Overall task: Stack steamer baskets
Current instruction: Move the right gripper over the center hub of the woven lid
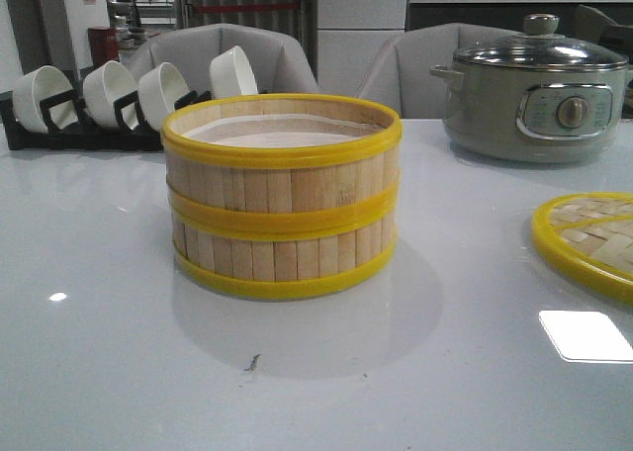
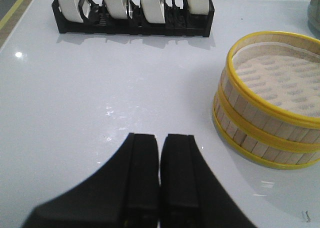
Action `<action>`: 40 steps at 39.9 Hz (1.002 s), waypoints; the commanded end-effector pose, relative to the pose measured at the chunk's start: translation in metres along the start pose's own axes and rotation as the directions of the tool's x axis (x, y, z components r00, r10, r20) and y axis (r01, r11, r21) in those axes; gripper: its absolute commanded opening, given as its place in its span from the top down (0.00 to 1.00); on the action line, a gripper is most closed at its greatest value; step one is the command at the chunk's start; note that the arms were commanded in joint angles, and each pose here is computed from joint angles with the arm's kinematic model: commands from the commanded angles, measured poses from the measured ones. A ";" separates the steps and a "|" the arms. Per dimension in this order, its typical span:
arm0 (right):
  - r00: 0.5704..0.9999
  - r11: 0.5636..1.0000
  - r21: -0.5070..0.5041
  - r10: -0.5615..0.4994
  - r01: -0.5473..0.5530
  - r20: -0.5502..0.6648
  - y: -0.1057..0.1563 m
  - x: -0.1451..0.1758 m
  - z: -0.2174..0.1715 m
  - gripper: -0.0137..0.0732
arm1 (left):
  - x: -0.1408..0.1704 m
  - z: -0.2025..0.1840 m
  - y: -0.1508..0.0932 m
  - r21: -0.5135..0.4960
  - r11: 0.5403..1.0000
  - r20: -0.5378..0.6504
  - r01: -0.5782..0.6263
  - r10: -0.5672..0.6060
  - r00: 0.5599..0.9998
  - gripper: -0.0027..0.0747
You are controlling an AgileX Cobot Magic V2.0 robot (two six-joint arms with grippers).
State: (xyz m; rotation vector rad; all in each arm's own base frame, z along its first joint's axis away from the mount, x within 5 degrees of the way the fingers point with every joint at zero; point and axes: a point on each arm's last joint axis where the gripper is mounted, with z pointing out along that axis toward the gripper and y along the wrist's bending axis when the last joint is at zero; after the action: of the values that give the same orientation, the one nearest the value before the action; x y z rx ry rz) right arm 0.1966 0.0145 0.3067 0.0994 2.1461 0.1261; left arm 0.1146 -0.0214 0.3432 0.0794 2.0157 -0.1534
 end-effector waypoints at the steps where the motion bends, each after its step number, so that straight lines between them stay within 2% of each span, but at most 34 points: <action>1: 0.998 1.000 -0.003 -0.021 0.021 0.060 0.004 -0.025 0.019 0.36 | -0.015 -0.005 -0.001 0.013 1.000 0.103 0.004 -0.005 0.995 0.84; 7: 0.999 0.999 0.043 -0.009 0.011 -0.049 -0.002 -0.040 0.061 0.36 | -0.015 -0.005 -0.001 0.013 1.000 0.103 0.004 -0.005 0.995 0.84; 18: 0.987 0.990 0.136 0.055 -0.034 -0.151 -0.028 -0.063 0.105 0.36 | -0.015 -0.005 -0.001 0.013 1.000 0.103 0.004 -0.005 0.995 0.84; 31: 0.967 0.981 0.185 0.098 -0.054 -0.237 -0.048 -0.049 0.141 0.36 | -0.015 -0.005 -0.001 0.013 1.000 0.103 0.004 -0.005 0.995 0.84; 40: 0.968 0.981 0.186 0.100 -0.057 -0.229 -0.052 -0.044 0.157 0.36 | -0.015 -0.005 -0.001 0.013 1.000 0.103 0.004 -0.005 0.995 0.84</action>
State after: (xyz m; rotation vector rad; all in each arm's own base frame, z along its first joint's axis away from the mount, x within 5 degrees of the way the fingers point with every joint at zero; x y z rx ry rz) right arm 0.3432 -0.0305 0.2266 0.3159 2.5254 0.0009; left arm 0.1146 -0.0214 0.3432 0.0796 2.0156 -0.1528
